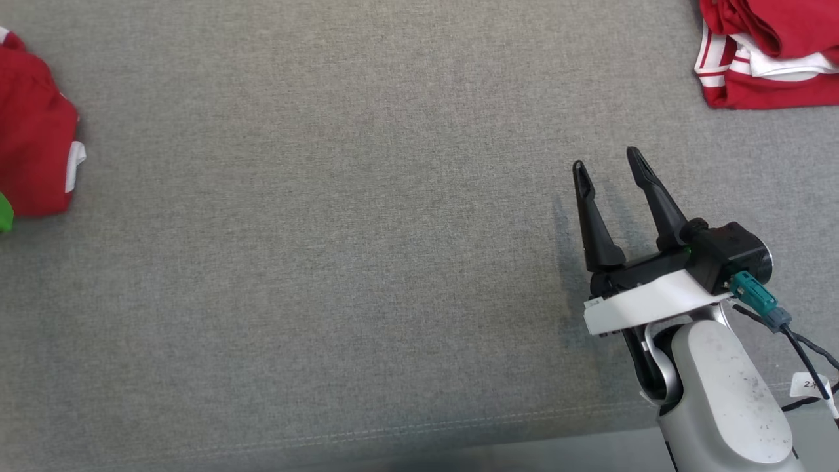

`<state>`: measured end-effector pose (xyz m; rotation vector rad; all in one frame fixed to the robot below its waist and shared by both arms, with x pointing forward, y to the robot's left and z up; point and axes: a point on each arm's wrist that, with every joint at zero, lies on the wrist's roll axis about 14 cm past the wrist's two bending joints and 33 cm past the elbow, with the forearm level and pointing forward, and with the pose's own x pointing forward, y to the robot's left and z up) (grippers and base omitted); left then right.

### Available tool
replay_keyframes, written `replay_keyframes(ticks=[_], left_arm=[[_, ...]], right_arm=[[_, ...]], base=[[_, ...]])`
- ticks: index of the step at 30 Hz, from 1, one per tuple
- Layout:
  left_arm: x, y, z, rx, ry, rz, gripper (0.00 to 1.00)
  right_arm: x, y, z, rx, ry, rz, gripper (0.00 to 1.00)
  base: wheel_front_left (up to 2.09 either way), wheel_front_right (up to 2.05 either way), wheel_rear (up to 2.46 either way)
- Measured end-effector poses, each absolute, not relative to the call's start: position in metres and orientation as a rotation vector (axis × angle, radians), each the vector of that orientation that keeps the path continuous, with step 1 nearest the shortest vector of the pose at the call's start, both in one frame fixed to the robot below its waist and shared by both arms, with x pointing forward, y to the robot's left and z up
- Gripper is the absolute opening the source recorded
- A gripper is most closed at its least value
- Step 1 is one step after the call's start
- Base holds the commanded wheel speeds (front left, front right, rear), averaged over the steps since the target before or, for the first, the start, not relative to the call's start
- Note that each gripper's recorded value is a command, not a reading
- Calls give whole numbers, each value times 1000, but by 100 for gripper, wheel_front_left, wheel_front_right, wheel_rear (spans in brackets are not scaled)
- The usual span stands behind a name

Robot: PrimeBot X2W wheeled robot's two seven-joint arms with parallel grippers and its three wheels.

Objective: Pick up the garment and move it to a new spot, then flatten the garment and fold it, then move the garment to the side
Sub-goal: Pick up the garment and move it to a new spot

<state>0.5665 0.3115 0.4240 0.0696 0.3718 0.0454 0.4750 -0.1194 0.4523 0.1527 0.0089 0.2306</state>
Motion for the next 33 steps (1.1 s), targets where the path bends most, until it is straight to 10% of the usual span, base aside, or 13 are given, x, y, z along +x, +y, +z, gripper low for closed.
replay_keyframes(ticks=[10,12,13,14,33], left_arm=[[548,317,361,64,679,70,99],[549,317,362,62,678,70,26],[549,317,363,66,678,69,26],[549,317,363,70,674,67,0],[577,285,463,137,320,-70,0]], right_arm=[[476,-125,439,138,37,216,100],[477,-125,439,135,35,217,100],[477,-125,440,132,34,218,100],[477,-125,440,130,34,218,100],[467,-118,474,157,-28,239,100]], base=[[0,0,0],[0,0,0],[0,0,0],[0,0,0],[0,0,0]])
